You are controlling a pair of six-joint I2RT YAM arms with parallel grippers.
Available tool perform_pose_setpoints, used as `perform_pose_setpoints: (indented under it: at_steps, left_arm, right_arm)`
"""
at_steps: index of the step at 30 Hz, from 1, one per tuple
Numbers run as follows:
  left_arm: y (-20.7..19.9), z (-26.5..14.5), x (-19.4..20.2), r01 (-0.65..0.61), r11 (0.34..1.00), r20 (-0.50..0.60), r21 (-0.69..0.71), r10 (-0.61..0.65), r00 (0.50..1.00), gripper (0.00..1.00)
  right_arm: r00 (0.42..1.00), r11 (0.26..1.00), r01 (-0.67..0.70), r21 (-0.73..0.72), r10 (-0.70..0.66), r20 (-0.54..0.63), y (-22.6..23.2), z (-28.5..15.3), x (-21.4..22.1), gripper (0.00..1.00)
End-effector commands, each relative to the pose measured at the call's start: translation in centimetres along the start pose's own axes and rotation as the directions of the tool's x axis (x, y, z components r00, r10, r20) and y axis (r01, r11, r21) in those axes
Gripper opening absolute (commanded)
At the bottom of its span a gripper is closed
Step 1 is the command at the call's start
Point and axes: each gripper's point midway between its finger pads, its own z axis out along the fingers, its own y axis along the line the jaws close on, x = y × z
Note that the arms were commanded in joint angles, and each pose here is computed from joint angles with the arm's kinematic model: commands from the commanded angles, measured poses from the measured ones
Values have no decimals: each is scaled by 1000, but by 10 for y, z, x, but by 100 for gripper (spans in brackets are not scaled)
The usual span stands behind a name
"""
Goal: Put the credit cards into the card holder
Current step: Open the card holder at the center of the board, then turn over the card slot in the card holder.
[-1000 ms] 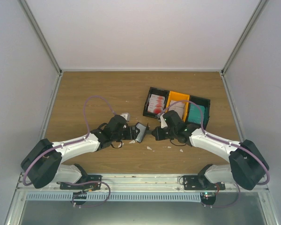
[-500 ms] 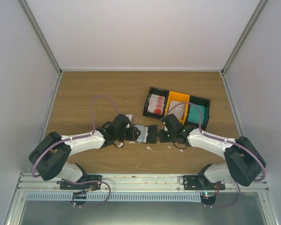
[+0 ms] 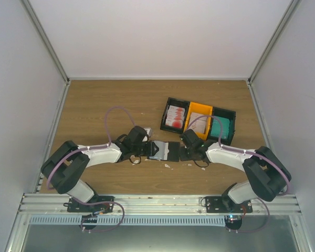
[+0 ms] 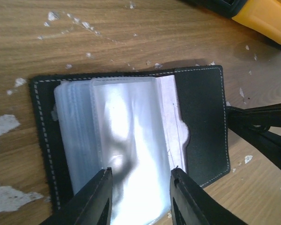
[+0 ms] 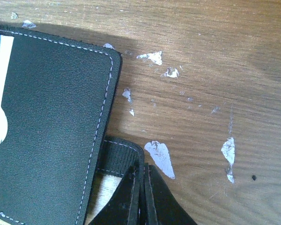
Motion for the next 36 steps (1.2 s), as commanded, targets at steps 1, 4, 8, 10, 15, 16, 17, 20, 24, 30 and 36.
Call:
perform_pose_setpoints:
  at_steps: [1, 4, 8, 10, 15, 16, 17, 20, 24, 30, 36]
  left_arm:
    - [-16, 4, -11, -9, 996, 17, 90, 8, 1000, 34]
    - [-11, 8, -9, 11, 997, 7, 73, -11, 1000, 33]
    - [-6, 11, -8, 26, 998, 1, 55, -26, 1000, 40]
    - [-6, 10, -9, 27, 998, 4, 52, -27, 1000, 44]
    - [-6, 9, -9, 22, 999, 7, 50, -22, 1000, 50]
    - [-5, 10, -8, 23, 999, 4, 49, -23, 1000, 50]
    - [-5, 11, -7, 23, 998, 0, 51, -23, 1000, 50]
    - [-6, 14, -5, 27, 998, -15, 55, -26, 1000, 50]
    - [-9, 19, -2, 30, 997, -41, 77, -27, 999, 50]
    - [-30, 23, 2, 9, 983, -89, 185, 7, 996, 50]
    - [-56, 25, 4, -13, 956, -121, 293, 50, 991, 50]
  right_arm:
    - [1000, 1000, -13, 11, 13, 21, -3, 1, -7, 1]
    - [1000, 1000, -13, 9, 12, 21, -3, 1, -6, 0]
    - [1000, 1000, -14, 10, 14, 20, -3, 2, -6, 0]
    - [1000, 1000, -14, 11, 14, 18, -3, 2, -6, 0]
    - [1000, 1000, -16, 9, 16, 17, -3, 3, -5, 1]
    - [1000, 1000, -16, 6, 16, 17, -2, 3, -5, 1]
    - [1000, 1000, -16, 3, 16, 16, -2, 3, -6, 1]
    - [1000, 1000, -14, -9, 14, 13, 0, 4, -5, 1]
    - [1000, 999, -11, -35, 12, 8, 5, 5, -4, 0]
    - [1000, 997, -6, -78, 6, 5, 12, 6, -3, 1]
    - [1000, 993, -4, -120, 4, 6, 18, 4, -2, 0]
